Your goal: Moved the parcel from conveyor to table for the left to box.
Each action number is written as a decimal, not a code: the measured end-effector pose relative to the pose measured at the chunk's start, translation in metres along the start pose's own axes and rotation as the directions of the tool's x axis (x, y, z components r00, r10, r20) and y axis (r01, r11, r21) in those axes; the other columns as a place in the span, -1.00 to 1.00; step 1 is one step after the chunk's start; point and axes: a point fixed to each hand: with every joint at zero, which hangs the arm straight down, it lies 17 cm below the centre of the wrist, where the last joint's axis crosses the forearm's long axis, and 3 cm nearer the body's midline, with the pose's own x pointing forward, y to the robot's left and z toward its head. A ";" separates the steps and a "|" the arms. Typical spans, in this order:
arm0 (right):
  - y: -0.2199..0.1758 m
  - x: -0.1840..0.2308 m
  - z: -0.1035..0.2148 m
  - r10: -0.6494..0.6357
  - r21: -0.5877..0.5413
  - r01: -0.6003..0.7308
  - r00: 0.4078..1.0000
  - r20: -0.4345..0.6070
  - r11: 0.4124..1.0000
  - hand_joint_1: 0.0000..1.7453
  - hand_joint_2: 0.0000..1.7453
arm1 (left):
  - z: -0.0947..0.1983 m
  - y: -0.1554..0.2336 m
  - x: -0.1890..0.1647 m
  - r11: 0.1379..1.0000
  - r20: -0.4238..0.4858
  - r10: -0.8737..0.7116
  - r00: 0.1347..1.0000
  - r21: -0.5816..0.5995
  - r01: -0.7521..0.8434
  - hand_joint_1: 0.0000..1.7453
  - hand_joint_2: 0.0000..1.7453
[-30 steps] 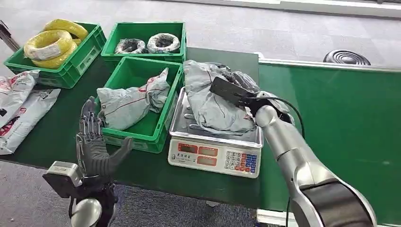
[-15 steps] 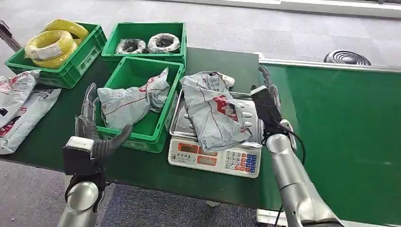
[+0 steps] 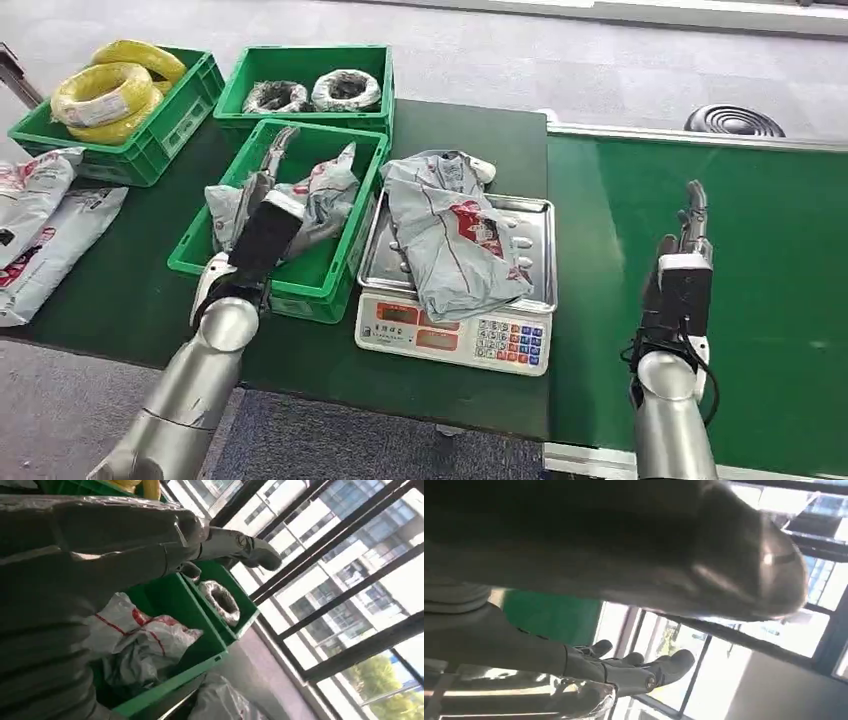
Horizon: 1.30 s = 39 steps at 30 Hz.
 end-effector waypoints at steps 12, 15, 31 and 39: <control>0.002 0.036 0.056 -0.003 0.027 0.002 0.999 0.038 1.000 -1.00 -1.00 | -0.040 -0.147 0.003 0.901 -0.140 -0.112 0.984 -0.433 0.041 0.78 1.00; 0.008 0.050 0.056 0.000 0.031 -0.002 0.998 0.069 1.000 -1.00 -1.00 | -0.026 -0.178 -0.002 0.849 -0.178 -0.190 0.966 -0.524 0.070 0.82 1.00; 0.001 0.088 0.058 -0.022 -0.024 0.026 0.990 0.142 0.999 -1.00 -1.00 | 0.044 -0.244 -0.029 0.583 -0.047 -0.486 0.872 -0.761 0.284 0.98 1.00; 0.003 0.090 0.059 -0.003 -0.025 0.007 0.989 0.149 1.000 -1.00 -1.00 | 0.042 -0.243 -0.030 0.569 -0.012 -0.502 0.865 -0.758 0.320 1.00 1.00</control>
